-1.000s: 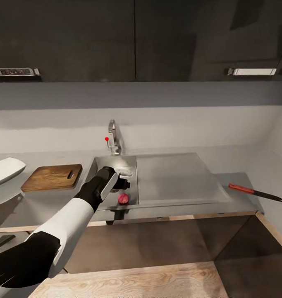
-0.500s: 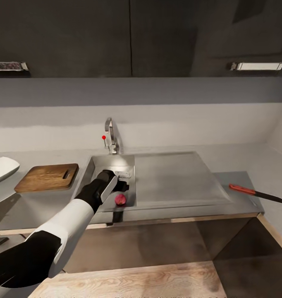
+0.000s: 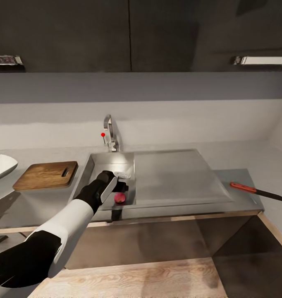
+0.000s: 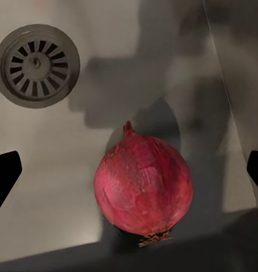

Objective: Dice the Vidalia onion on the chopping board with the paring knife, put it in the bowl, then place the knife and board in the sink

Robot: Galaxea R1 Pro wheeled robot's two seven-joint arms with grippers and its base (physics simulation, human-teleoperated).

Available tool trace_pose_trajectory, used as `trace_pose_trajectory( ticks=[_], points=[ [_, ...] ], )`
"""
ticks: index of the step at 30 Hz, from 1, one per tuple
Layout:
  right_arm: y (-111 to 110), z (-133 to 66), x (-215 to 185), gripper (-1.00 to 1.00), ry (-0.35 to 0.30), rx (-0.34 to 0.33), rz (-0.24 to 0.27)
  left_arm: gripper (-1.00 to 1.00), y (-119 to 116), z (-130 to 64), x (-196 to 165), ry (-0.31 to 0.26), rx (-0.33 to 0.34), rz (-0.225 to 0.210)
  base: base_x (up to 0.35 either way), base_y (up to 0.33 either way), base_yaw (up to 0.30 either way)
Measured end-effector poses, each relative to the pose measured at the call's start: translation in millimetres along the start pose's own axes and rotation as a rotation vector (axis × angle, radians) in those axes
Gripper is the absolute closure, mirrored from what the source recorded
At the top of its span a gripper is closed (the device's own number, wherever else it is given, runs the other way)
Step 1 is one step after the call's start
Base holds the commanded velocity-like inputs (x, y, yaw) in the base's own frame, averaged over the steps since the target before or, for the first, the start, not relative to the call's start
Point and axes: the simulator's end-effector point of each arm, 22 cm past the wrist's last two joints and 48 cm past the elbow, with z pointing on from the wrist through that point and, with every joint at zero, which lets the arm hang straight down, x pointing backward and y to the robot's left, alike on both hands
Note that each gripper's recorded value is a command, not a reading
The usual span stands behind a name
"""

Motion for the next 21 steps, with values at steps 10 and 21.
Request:
trace_pose_trajectory(
  ticks=[10,21],
  points=[
    [-0.4,-1.7,5.8,-1.0,0.016,0.0,-0.004,-1.0,1.1,11.7,12.9,0.032,-0.002,-0.002,0.015,-0.027,0.003],
    [-0.8,-3.7,11.9,-1.0,0.032,0.0,-0.007,-1.0,2.5,21.8,22.0,0.054,-0.002,-0.003,0.0,0.0,0.068]
  ],
)
